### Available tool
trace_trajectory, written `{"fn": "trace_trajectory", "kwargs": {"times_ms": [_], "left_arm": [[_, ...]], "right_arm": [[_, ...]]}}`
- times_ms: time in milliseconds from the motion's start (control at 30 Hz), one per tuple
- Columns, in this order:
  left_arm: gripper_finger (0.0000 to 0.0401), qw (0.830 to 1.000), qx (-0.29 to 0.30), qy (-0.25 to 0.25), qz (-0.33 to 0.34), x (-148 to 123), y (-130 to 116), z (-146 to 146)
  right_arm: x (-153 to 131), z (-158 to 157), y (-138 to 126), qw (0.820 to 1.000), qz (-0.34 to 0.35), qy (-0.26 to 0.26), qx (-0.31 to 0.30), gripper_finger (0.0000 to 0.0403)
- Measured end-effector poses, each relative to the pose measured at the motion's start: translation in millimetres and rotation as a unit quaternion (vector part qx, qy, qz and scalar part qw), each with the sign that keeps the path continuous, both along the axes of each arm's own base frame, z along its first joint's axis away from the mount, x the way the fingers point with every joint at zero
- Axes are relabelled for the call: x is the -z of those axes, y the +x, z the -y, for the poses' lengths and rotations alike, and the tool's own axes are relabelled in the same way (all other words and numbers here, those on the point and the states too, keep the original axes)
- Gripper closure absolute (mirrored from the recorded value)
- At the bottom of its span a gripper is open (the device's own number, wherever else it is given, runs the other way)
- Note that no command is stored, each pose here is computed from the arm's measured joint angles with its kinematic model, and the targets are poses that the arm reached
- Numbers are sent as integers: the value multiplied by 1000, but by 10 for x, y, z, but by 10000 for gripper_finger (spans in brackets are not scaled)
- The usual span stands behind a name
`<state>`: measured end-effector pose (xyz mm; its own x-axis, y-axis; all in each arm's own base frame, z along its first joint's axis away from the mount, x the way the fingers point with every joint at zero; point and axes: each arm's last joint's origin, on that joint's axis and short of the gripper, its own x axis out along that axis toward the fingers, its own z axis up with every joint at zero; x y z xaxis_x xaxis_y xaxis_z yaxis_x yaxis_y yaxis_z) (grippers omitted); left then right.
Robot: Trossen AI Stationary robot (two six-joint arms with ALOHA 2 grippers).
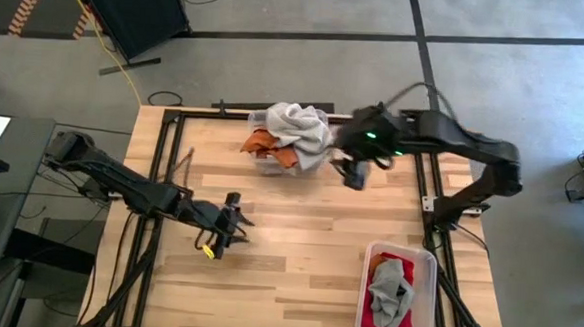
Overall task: Sort towels by color in basket
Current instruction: Return to Home Position
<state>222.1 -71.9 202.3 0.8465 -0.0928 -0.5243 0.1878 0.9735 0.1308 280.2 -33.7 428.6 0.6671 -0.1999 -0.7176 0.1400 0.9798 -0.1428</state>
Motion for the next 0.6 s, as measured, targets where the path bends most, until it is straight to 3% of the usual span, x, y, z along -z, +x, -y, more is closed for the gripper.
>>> {"fn": "trace_trajectory", "kwargs": {"times_ms": [267, 600], "left_arm": [[197, 995, -28, 11, 99, -463, -338, -147], [197, 990, -63, 9, 123, -638, -671, -283]], "right_arm": [[-333, -499, -681, 999, 45, -5, -4, 184], [-361, -998, -1174, 995, 84, -41, -22, 184]]}}
